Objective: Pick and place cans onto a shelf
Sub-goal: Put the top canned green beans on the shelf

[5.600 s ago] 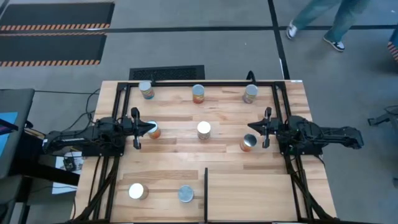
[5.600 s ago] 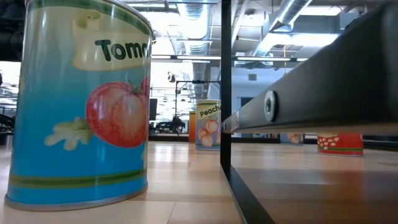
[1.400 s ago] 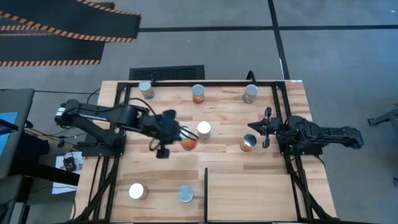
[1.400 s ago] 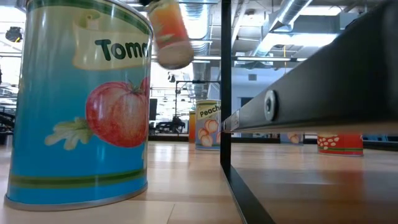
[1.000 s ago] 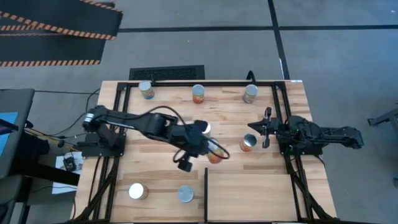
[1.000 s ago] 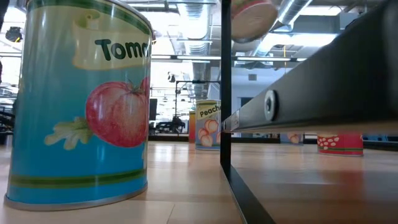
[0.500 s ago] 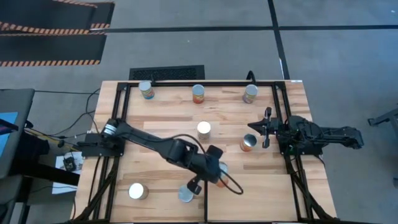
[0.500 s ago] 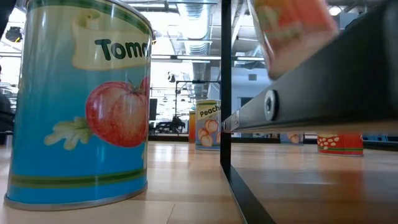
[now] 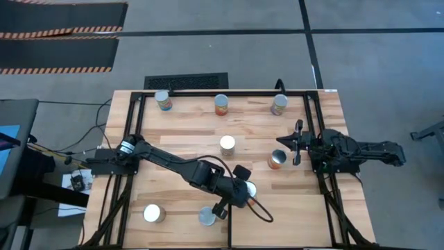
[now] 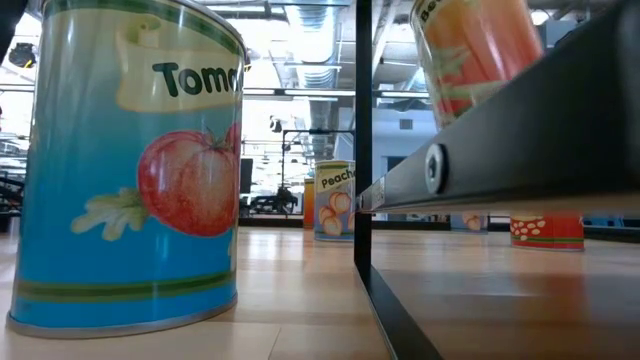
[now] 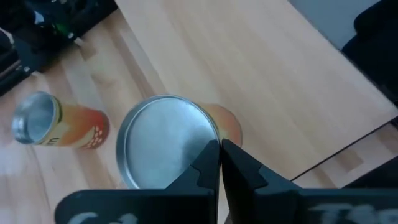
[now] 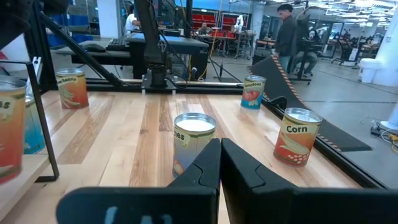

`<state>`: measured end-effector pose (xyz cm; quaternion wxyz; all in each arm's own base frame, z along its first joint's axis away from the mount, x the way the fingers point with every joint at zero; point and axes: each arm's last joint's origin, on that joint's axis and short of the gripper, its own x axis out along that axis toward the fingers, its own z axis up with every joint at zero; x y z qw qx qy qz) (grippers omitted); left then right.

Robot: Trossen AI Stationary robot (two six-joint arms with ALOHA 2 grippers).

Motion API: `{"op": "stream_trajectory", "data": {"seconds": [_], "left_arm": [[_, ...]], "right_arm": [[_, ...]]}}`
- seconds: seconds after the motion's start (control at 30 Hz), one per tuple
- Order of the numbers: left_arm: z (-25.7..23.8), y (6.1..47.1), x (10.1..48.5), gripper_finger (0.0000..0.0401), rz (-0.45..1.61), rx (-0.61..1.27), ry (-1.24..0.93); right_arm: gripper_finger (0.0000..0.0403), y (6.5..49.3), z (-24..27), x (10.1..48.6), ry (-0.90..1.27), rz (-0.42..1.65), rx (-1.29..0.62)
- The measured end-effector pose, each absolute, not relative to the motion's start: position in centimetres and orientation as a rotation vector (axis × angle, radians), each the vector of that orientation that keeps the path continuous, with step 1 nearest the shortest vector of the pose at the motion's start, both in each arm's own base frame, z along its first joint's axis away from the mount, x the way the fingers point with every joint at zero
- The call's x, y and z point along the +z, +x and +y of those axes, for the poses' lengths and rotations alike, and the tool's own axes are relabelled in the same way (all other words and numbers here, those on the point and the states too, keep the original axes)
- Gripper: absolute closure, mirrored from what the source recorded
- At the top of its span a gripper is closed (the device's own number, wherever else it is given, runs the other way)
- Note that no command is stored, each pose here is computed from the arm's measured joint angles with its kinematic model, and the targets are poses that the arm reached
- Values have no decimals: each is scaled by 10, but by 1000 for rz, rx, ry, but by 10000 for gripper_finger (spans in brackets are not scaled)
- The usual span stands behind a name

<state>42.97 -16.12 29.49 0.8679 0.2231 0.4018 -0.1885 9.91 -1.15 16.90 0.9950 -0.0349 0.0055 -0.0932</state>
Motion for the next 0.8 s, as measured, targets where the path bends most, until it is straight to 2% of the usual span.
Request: {"op": "stream_trajectory", "data": {"seconds": [0.8], "left_arm": [[-163,428,286,401,869,-420,413]], "right_arm": [[369,99,-11,169,-70,11,-187]]}}
